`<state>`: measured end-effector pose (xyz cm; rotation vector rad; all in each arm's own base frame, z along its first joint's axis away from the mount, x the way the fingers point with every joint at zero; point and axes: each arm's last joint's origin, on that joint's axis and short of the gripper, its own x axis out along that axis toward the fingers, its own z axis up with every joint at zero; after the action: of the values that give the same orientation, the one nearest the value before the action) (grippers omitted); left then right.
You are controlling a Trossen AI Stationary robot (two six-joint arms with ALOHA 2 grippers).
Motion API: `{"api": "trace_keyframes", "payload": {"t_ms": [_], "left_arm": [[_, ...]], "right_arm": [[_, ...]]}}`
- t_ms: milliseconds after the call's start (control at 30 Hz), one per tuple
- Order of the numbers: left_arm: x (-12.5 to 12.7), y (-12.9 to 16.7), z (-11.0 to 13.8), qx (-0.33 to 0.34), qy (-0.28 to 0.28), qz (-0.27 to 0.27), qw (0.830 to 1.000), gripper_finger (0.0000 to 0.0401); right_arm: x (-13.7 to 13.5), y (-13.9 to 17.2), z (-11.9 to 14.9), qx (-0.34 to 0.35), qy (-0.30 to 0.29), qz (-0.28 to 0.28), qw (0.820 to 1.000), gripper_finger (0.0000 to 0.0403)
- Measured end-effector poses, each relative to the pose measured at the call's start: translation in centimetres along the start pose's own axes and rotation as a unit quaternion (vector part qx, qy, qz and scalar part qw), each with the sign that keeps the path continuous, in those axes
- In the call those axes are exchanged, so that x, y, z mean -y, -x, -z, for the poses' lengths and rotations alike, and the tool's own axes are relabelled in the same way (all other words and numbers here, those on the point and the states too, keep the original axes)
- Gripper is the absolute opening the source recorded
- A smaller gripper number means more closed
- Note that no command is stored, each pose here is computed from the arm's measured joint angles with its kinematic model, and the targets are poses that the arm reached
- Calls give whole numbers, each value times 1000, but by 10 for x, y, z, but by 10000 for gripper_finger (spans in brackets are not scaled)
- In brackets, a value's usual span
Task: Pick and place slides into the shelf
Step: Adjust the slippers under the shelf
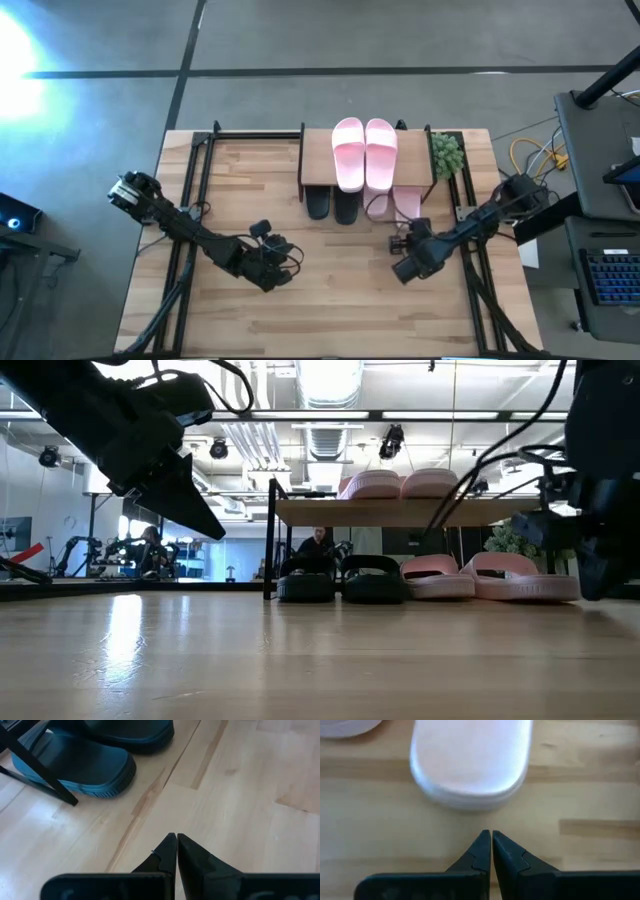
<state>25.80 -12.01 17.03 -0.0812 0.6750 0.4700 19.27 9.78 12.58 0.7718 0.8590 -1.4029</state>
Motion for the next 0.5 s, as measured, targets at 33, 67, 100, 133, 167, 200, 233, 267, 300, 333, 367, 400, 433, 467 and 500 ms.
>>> {"api": "trace_keyframes", "payload": {"t_ms": [33,67,100,133,167,200,233,267,300,333,367,400,433,467,500], "left_arm": [[0,0,0,0,0,0,1000,0],[0,0,0,-1,0,0,1000,0],[0,0,0,0,0,0,1000,0],[0,0,0,0,0,0,1000,0],[0,0,0,0,1,0,1000,0],[0,0,0,0,1,1,1000,0],[0,0,0,0,0,0,1000,0],[0,0,0,0,1,0,1000,0],[0,0,0,0,1,1,1000,0],[0,0,0,0,1,0,1000,0],[0,0,0,0,1,0,1000,0],[0,0,0,0,1,0,1000,0],[0,0,0,0,1,0,1000,0],[0,0,0,0,1,0,1000,0],[0,0,0,0,1,1,1000,0]], "right_arm": [[1,-2,-2,2,-2,4,1000,11],[1,-4,-4,3,-1,5,1000,11],[2,-5,-6,5,2,6,1000,11],[2,-7,-9,8,7,7,1000,11],[2,-8,-12,13,10,7,1000,11],[2,-9,-16,18,11,5,1000,11],[2,-11,-19,26,13,5,1000,11],[2,-12,-23,34,12,4,999,11],[2,-14,-27,40,12,4,999,11],[1,-15,-31,46,9,4,999,11],[2,-17,-34,52,9,7,999,11],[2,-19,-38,57,10,11,998,11],[1,-21,-41,58,12,16,998,11],[1,-23,-43,56,15,21,998,11],[0,-23,-45,55,18,23,998,11]]}}
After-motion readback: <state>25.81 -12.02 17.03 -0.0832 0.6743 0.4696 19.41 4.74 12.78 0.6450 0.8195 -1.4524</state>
